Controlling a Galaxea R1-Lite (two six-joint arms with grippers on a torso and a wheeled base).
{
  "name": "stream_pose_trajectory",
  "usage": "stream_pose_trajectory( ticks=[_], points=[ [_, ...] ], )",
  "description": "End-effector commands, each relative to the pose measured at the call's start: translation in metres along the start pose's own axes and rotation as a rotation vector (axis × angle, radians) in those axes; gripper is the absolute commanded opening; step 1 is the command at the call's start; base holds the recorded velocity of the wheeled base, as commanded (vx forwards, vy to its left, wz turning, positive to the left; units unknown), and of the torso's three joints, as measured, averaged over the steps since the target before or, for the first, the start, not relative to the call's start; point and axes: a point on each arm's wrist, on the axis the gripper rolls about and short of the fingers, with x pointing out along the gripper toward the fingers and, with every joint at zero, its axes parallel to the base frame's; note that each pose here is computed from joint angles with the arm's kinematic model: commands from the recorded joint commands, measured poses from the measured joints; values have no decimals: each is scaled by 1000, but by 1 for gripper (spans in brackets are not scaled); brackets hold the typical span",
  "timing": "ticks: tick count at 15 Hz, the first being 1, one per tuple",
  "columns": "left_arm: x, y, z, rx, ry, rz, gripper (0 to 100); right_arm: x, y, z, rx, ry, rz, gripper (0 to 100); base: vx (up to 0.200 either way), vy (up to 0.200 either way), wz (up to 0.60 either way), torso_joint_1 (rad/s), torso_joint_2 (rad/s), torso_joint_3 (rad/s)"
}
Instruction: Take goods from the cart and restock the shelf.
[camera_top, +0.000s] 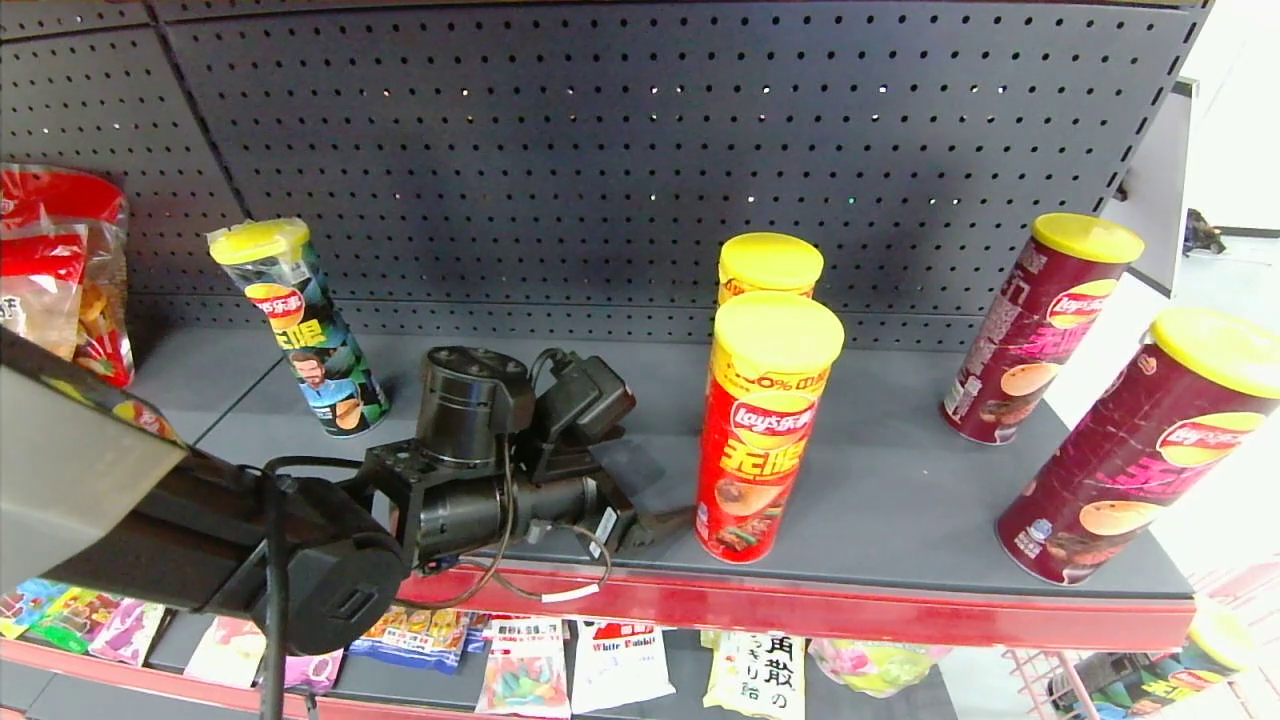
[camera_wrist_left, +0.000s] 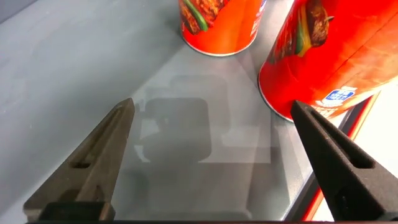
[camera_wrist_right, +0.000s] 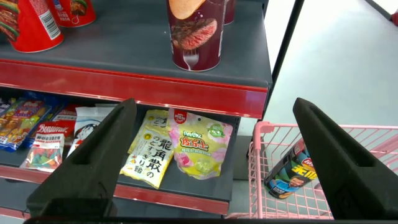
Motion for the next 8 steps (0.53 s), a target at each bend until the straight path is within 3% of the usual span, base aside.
stream_pose_trajectory(
  ticks=[1, 3, 5, 8],
  points=[
    [-3, 1, 1, -2, -3, 9, 100, 0, 0, 0, 0, 1, 1, 100, 0, 0, 0, 0, 0, 0],
    [-32, 15, 4, -19, -24, 80, 100, 0, 0, 0, 0, 3, 1, 100, 0, 0, 0, 0, 0, 0],
    [-80, 18, 6, -30, -58, 149, 100, 0, 0, 0, 0, 4, 1, 100, 0, 0, 0, 0, 0, 0],
    [-162, 2, -1, -39, -105, 310, 100, 0, 0, 0, 2, 4, 1, 100, 0, 0, 0, 0, 0, 0]
  ],
)
